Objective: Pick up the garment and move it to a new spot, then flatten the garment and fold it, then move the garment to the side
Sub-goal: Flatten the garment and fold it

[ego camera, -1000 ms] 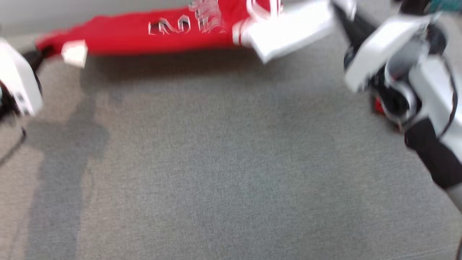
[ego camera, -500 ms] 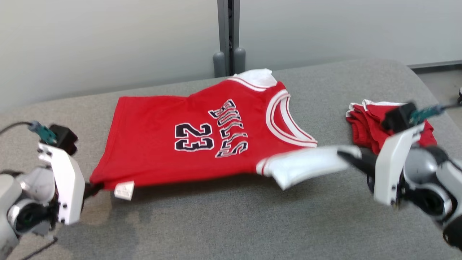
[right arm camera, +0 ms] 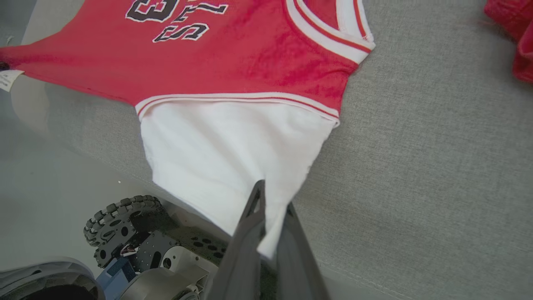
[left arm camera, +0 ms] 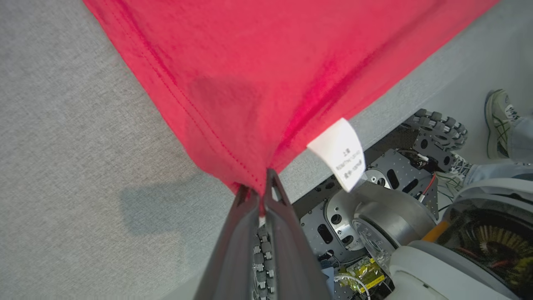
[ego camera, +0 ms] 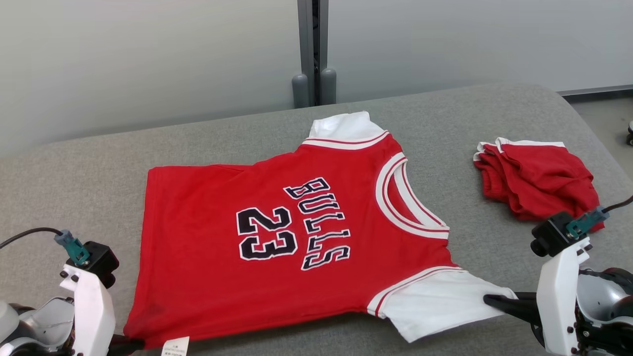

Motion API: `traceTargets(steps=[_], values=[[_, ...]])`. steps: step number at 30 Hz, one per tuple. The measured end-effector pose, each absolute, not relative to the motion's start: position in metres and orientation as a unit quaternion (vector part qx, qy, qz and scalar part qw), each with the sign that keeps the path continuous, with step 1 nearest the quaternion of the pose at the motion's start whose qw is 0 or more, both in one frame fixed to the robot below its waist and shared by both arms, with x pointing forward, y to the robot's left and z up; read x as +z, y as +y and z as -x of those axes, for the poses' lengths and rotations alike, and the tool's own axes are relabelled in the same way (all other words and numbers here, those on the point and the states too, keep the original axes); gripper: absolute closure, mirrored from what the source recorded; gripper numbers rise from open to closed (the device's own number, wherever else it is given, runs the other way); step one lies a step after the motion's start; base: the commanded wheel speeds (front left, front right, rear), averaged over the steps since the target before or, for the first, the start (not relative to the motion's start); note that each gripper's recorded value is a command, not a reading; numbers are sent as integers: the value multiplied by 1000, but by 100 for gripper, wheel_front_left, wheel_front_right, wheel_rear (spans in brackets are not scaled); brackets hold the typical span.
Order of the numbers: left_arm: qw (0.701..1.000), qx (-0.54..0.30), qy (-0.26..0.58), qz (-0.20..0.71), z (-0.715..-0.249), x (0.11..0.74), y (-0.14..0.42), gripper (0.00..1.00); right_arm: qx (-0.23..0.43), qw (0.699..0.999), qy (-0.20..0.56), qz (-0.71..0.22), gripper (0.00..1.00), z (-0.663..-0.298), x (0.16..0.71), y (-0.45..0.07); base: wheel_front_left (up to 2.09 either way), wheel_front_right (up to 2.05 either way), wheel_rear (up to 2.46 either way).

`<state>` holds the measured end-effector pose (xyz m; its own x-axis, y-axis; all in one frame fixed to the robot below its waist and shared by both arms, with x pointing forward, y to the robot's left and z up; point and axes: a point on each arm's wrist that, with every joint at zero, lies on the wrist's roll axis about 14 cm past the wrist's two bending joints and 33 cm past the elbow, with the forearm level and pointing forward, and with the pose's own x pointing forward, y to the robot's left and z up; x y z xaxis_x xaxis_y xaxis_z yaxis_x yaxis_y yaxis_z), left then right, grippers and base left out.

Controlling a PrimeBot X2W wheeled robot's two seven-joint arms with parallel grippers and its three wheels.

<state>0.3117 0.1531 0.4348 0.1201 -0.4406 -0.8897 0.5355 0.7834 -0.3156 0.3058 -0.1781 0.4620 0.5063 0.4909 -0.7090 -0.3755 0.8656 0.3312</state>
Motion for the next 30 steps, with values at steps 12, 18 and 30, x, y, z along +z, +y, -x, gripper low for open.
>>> traceTargets(steps=[12, 18, 30], values=[[744, -316, 589, -24, -339, 440, 155, 100, 246, 863, 439, -42, 100, -346, 483, -161, 0, 0, 0], [737, -301, 605, 0, -380, 437, 157, 100, 223, 851, 472, -51, 100, -388, 475, -157, 0, 0, 0], [720, -288, 632, 11, -422, 422, 157, 100, 169, 853, 487, -80, 100, -436, 458, -168, 0, 0, 0]])
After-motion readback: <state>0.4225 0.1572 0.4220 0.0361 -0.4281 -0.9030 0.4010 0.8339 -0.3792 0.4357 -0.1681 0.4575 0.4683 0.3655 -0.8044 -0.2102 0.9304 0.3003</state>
